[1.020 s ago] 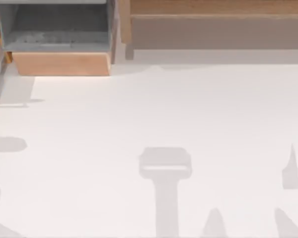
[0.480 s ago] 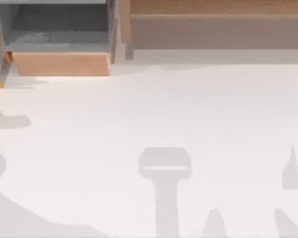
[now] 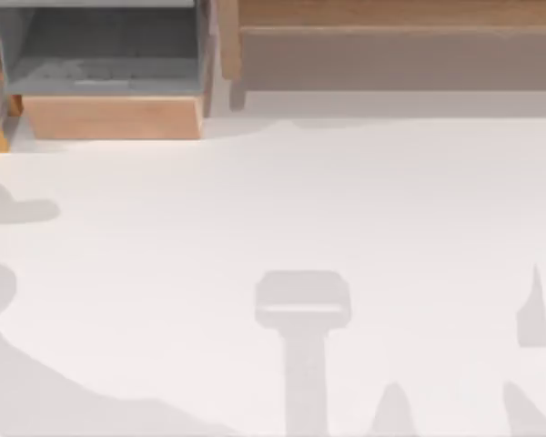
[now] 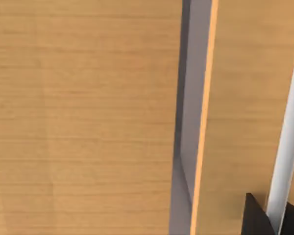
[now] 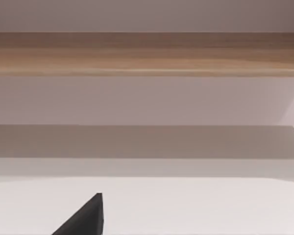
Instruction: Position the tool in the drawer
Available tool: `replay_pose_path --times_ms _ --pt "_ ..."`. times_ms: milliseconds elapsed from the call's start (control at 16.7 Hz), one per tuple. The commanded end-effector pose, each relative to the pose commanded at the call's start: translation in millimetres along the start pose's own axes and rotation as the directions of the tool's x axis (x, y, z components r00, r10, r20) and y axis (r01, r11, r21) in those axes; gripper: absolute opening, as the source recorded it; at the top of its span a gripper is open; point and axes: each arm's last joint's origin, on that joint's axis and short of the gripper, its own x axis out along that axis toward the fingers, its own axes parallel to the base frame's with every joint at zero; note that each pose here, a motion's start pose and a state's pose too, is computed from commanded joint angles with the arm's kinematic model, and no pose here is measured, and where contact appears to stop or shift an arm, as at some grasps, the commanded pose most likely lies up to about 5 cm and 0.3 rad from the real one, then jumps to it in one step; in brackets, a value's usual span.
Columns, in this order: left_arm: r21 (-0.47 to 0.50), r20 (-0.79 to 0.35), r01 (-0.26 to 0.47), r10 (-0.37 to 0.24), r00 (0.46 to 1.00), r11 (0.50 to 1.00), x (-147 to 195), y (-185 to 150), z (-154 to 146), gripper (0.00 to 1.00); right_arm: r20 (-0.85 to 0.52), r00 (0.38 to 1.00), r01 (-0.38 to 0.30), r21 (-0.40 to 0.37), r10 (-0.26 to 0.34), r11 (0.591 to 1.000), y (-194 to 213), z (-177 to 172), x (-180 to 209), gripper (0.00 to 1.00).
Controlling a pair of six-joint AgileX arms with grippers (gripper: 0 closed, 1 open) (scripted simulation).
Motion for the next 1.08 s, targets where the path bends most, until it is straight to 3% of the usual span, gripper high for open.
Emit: replay_pose_path --times_ms 420,720,1080 --pt "0.003 -0.002 -0.006 0.006 1.000 1.000 52.6 3.0 -0.7 0.00 0.000 1.000 0.000 0.000 0.000 1.000 0.0 0.0 0.0 1.00" --pt "0.001 -0.001 -0.001 0.001 1.000 1.000 59.2 2.1 0.5 0.00 0.000 1.000 0.000 0.000 0.000 1.000 0.0 0.0 0.0 1.00" --pt "0.001 -0.001 -0.001 0.001 1.000 1.000 59.2 2.1 0.5 0.45 0.000 1.000 0.000 0.000 0.000 1.000 0.0 0.0 0.0 1.00"
